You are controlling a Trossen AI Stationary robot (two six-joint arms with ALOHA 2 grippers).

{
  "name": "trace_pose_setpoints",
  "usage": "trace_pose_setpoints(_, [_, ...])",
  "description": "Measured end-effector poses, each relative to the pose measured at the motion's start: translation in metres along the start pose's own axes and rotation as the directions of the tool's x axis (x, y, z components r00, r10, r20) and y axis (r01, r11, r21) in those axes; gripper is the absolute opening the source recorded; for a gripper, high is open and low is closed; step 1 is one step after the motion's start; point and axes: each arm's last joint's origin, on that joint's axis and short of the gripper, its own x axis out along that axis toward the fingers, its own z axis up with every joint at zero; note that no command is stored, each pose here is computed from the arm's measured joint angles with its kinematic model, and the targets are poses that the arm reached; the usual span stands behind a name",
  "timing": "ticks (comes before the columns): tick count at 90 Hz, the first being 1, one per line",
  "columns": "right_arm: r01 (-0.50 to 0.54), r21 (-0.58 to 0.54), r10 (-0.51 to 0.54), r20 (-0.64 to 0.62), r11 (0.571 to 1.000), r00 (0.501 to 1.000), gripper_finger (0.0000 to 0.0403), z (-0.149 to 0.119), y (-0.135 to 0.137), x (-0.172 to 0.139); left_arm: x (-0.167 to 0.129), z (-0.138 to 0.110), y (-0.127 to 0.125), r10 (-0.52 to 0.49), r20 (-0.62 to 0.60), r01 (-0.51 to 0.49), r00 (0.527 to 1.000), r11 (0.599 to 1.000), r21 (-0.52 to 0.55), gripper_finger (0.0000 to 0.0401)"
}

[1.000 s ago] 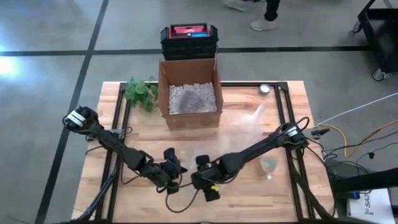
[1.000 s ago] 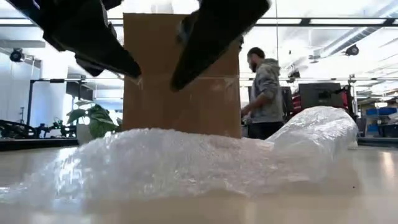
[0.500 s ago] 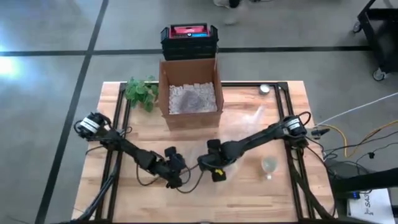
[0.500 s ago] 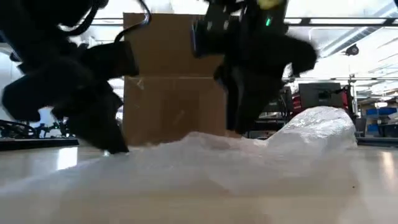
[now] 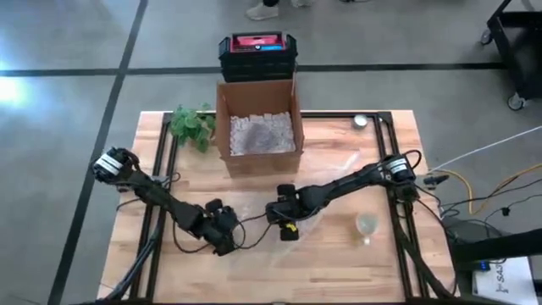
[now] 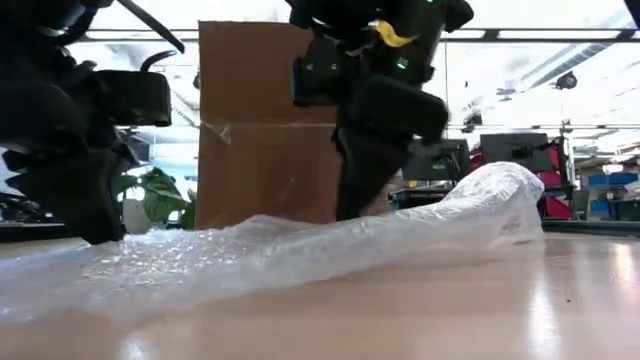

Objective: Wrap mug
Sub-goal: Wrap the yellow mug using the bubble wrap

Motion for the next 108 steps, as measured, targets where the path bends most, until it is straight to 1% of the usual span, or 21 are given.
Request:
trace_pose_setpoints(7, [0.001,0.053,-0.002,0.029,0.999,1.0,0.0154,0.005,-0.006,-0.002,0.001,0.0,0.0,0.008,0.001,-0.008,1.0,1.0,0.002,0.0])
trace_pose_setpoints(13, [0.008,0.077,-0.009,0.01,0.997,1.0,0.0151,0.003,-0.01,0.004,0.001,-0.001,0.001,0.016,-0.002,-0.016,1.0,1.0,0.005,0.0])
trace_pose_setpoints(24, [0.033,0.103,-0.022,-0.104,0.994,0.994,0.0143,-0.013,-0.014,0.012,0.002,-0.004,0.003,0.031,-0.005,-0.031,1.0,0.999,-0.008,0.0])
trace_pose_setpoints(29, [0.04,0.119,-0.023,-0.135,0.992,0.991,0.0139,-0.016,-0.013,0.01,0.003,-0.005,0.005,0.039,-0.005,-0.039,0.999,0.999,-0.016,0.0])
trace_pose_setpoints(34, [0.039,0.126,-0.013,-0.203,0.991,0.979,0.0133,-0.023,-0.01,0.005,0.003,-0.006,0.006,0.042,-0.007,-0.042,0.999,0.999,-0.024,0.0])
trace_pose_setpoints(42, [-0.018,0.126,0.053,-0.28,0.992,0.959,0.0124,-0.031,0.001,0.001,0.004,-0.009,0.008,0.045,-0.01,-0.045,0.999,0.998,-0.033,0.0])
trace_pose_setpoints(48, [-0.077,0.121,0.115,-0.344,0.99,0.932,0.0117,-0.038,0.013,-0.002,0.005,-0.011,0.01,0.051,-0.014,-0.052,0.999,0.998,-0.038,0.0])
trace_pose_setpoints(53, [-0.108,0.117,0.145,-0.382,0.987,0.913,0.0111,-0.043,0.023,-0.005,0.006,-0.012,0.01,0.053,-0.017,-0.054,0.998,0.998,-0.045,0.0])
trace_pose_setpoints(68, [-0.108,0.088,0.137,-0.474,0.99,0.87,0.0096,-0.06,0.055,-0.02,0.005,-0.015,0.01,0.055,-0.02,-0.056,0.998,0.997,-0.048,0.0])
trace_pose_setpoints(78, [-0.096,0.094,0.129,-0.486,0.991,0.864,0.0087,-0.067,0.072,-0.039,0.005,-0.016,0.01,0.056,-0.021,-0.057,0.998,0.997,-0.049,0.0])
trace_pose_setpoints(89, [-0.098,0.124,0.144,-0.446,0.987,0.884,0.0076,-0.071,0.09,-0.065,0.006,-0.016,0.01,0.057,-0.025,-0.058,0.998,0.997,-0.052,0.0])
trace_pose_setpoints(98, [-0.124,0.13,0.167,-0.407,0.984,0.898,0.0068,-0.077,0.106,-0.088,0.006,-0.016,0.01,0.056,-0.029,-0.058,0.998,0.997,-0.058,0.0])
trace_pose_setpoints(108, [-0.168,0.115,0.199,-0.361,0.979,0.911,0.0059,-0.08,0.114,-0.11,0.0,-0.016,0.013,0.05,-0.042,-0.053,0.998,0.997,-0.062,0.0])
